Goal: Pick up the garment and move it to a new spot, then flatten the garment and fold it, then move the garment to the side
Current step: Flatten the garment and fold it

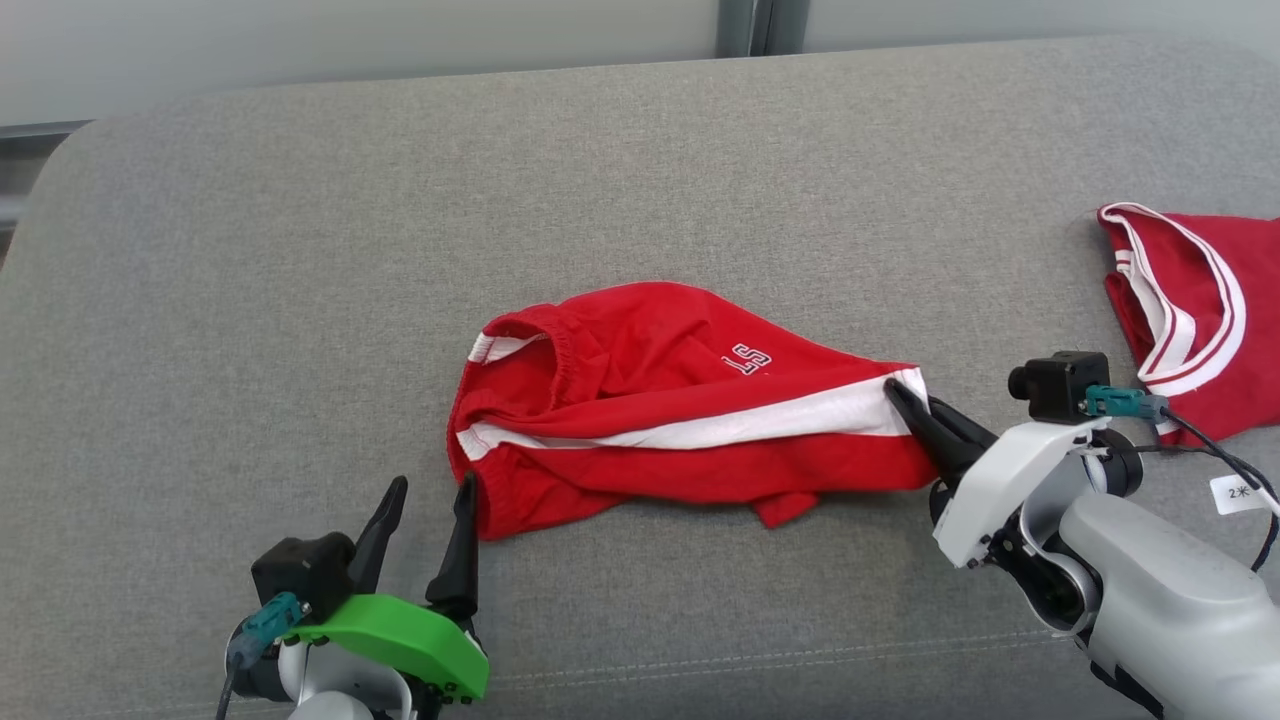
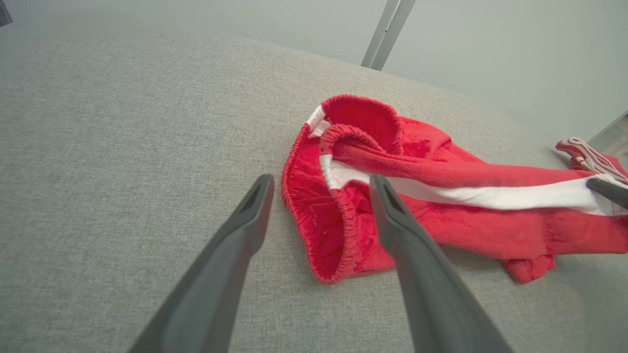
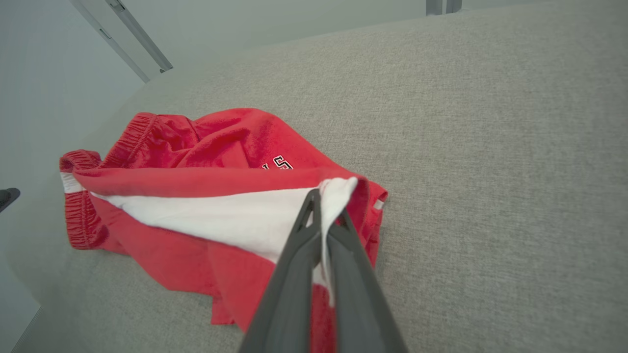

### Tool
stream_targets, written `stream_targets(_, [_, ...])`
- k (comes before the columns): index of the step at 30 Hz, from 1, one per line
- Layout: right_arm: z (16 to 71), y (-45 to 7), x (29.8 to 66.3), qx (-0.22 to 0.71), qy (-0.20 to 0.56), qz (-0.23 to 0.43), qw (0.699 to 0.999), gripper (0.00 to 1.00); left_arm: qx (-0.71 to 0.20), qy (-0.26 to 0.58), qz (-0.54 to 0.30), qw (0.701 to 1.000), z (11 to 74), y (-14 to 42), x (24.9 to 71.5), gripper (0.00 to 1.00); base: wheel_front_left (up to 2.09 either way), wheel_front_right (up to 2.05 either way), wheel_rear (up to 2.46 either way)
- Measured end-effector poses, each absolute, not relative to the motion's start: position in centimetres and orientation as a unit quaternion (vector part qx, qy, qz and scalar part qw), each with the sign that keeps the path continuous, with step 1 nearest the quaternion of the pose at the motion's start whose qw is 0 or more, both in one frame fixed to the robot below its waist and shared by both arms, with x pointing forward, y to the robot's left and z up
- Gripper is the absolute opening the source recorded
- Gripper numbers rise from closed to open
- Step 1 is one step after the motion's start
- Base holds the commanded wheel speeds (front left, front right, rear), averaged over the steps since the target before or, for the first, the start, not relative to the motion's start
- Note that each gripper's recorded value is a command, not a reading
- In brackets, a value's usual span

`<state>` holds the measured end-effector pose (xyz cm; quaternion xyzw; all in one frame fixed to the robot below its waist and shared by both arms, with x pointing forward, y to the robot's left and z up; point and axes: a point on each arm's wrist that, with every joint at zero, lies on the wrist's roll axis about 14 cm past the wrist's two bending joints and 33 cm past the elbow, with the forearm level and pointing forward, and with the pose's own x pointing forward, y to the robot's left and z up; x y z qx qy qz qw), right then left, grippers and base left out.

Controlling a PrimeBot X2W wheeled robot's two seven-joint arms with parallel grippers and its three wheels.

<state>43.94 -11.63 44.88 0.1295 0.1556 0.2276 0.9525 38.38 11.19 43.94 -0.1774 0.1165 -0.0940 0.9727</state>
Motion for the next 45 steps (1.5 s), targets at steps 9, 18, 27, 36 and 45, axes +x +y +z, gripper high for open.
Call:
stream_targets(9, [44.6, -13.4, 42.5, 0.130, 0.160, 0.223, 0.953, 0.00, -0.160, 0.155, -0.127, 0.966, 42.3, 9.8, 39.1, 1.00, 0.00, 0.00, 0.00])
stream_targets(18, [44.9, -14.0, 42.5, 0.136, 0.154, 0.212, 0.955, 0.00, -0.122, 0.184, -0.177, 0.959, 41.6, 7.6, 40.3, 0.69, 0.00, 0.00, 0.00])
stream_targets(27, [45.7, -13.9, 43.0, 0.137, 0.140, 0.211, 0.958, 0.00, -0.116, 0.199, -0.177, 0.957, 41.1, 7.6, 40.1, 0.00, 0.00, 0.00, 0.00])
stream_targets(36, [48.4, -13.7, 43.6, 0.137, 0.100, 0.220, 0.961, 0.00, -0.187, 0.140, -0.191, 0.953, 45.6, 6.7, 41.2, 0.00, 0.00, 0.00, 0.00])
stream_targets(45, [56.2, -15.0, 43.3, 0.112, 0.003, 0.244, 0.963, 0.00, -0.229, 0.036, -0.225, 0.946, 55.2, 7.3, 42.3, 0.00, 0.00, 0.00, 0.00])
